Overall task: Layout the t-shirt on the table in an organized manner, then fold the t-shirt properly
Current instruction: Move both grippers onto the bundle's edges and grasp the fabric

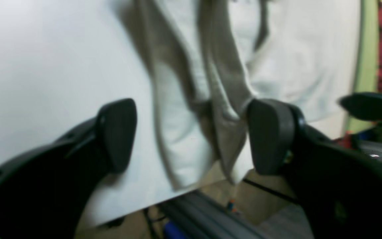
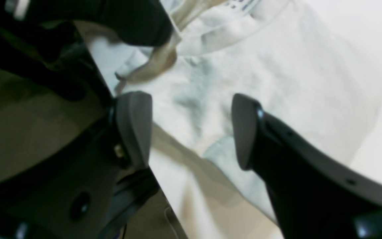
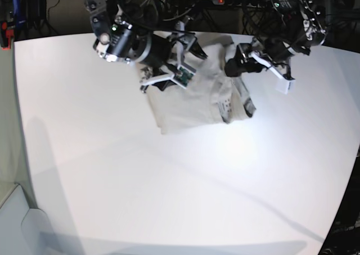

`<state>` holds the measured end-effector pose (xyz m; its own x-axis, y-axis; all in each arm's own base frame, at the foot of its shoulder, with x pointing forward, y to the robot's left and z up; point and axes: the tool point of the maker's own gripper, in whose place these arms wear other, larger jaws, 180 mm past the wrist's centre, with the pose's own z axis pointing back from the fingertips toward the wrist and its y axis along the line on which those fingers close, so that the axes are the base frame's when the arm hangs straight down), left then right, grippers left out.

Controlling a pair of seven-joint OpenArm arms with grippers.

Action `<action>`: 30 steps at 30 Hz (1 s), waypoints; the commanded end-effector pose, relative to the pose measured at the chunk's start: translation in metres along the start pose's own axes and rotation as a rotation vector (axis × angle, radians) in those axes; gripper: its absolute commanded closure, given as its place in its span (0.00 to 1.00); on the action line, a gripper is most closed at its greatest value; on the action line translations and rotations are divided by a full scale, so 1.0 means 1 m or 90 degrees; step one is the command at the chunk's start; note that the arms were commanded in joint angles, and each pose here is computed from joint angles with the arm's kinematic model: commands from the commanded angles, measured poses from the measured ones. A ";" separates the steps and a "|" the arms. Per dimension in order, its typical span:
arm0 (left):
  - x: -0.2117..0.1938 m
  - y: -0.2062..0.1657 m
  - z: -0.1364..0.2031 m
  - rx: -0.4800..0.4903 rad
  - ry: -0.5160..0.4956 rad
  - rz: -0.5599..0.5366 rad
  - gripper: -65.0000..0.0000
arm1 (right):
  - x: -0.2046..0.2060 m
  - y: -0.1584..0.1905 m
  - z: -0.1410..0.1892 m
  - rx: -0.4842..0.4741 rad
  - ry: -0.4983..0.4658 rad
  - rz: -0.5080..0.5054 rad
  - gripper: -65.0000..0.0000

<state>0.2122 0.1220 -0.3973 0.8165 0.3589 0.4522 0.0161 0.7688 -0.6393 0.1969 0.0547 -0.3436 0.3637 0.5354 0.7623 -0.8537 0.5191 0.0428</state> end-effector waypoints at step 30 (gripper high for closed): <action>0.024 0.008 -0.028 -0.084 -0.063 0.073 0.21 | 0.011 -0.009 0.005 -0.009 -0.025 0.021 0.41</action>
<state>0.2461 0.1196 -0.4121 0.7580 0.5050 0.4128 -0.0024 0.6351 -0.7724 0.2023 0.0467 -0.3445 0.3440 0.5599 0.7538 -0.8586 0.5126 0.0110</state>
